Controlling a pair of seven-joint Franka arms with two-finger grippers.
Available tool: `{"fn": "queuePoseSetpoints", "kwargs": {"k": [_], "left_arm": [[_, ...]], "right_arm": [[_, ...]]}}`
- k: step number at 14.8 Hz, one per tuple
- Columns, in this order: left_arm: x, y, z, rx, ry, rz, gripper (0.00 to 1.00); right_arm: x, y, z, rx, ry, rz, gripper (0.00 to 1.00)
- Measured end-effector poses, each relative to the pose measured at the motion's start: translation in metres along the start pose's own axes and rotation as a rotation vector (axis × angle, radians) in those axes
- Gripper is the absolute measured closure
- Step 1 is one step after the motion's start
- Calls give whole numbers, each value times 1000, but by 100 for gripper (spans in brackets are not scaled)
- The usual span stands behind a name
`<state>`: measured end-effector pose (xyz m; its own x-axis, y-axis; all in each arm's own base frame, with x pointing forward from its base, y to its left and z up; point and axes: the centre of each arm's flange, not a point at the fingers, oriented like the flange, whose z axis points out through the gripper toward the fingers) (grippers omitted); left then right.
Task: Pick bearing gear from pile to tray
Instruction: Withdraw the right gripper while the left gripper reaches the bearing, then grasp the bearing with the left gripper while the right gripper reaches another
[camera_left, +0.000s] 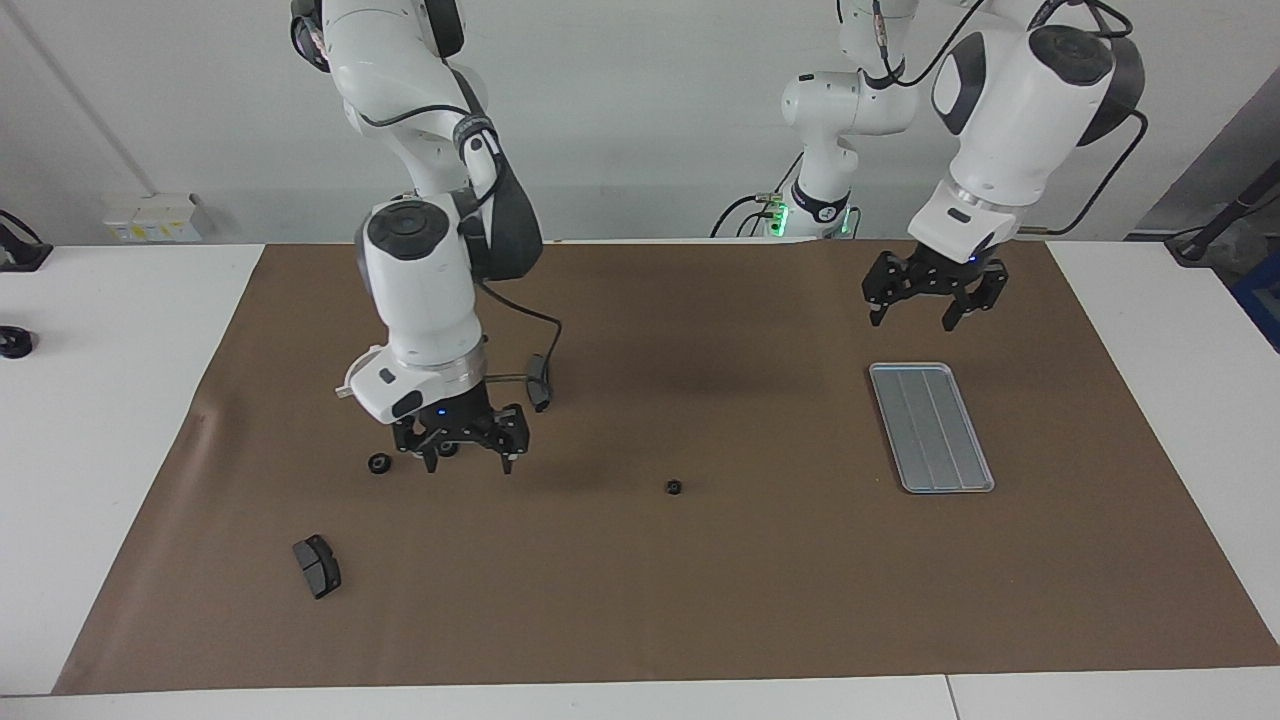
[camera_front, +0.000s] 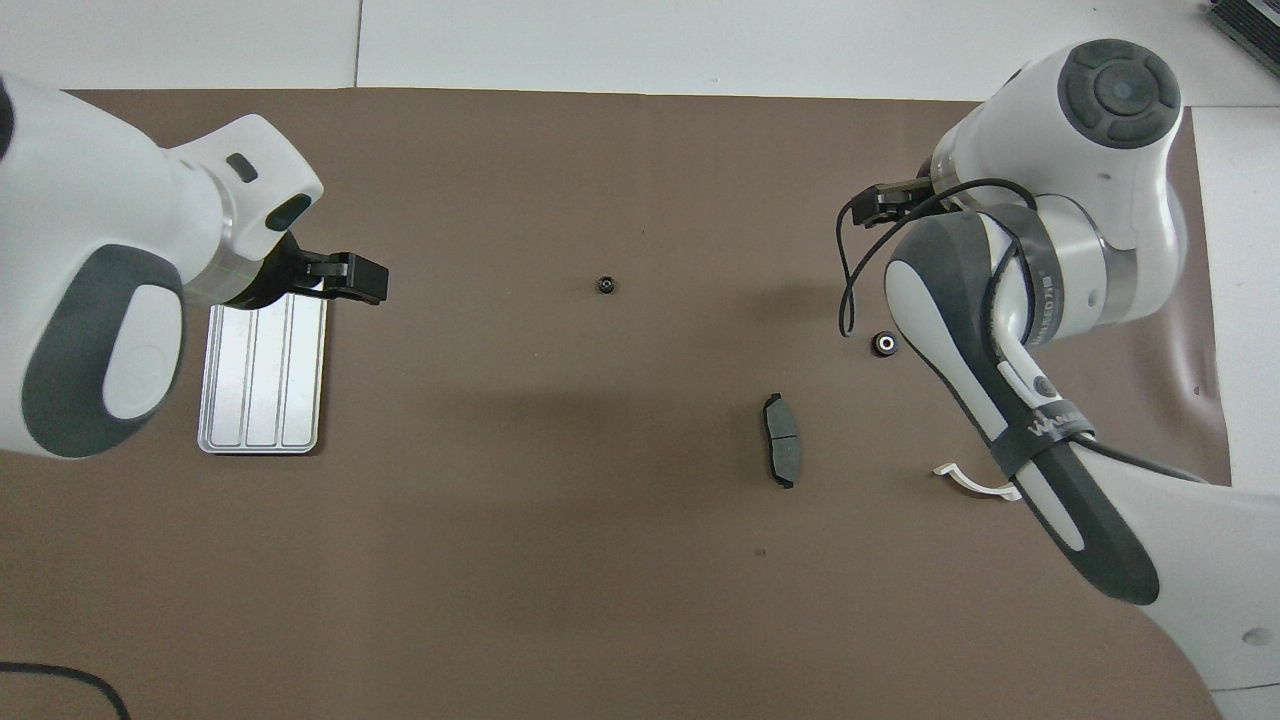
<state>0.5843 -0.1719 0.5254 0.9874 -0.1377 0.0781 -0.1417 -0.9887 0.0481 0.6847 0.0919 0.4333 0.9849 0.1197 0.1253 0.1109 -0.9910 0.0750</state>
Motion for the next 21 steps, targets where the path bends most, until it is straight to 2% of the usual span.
{"fn": "queuePoseSetpoints", "kwargs": {"k": [3,6,11,14,16,17,18,19,20,21], "left_arm": [[15,37,46,-12,18,9,0],[22,78,89,-15,-11,-9,0],[45,138,150,-34,2,-45,0],[57,160,188,-57,44,-60,0],[58,166,210,-56,35,-56,0],[58,173,220,-57,34,-52,0],[60,179,229,-59,34,-50,0],[62,184,235,-61,36,-49,0],[64,189,240,-64,38,-52,0],[65,193,244,-66,40,-53,0]], "right_arm": [[-29,49,34,4,-54,-151,0],[-65,79,75,53,-22,-237,0],[-106,88,124,56,-14,-262,0],[-116,98,135,64,-27,-265,0],[-117,99,135,68,-26,-261,4],[-116,98,135,77,-22,-251,11],[-116,96,135,91,-14,-235,25],[-115,95,135,102,-2,-221,30],[-114,94,137,105,5,-216,31],[-114,93,139,106,7,-214,37]]}}
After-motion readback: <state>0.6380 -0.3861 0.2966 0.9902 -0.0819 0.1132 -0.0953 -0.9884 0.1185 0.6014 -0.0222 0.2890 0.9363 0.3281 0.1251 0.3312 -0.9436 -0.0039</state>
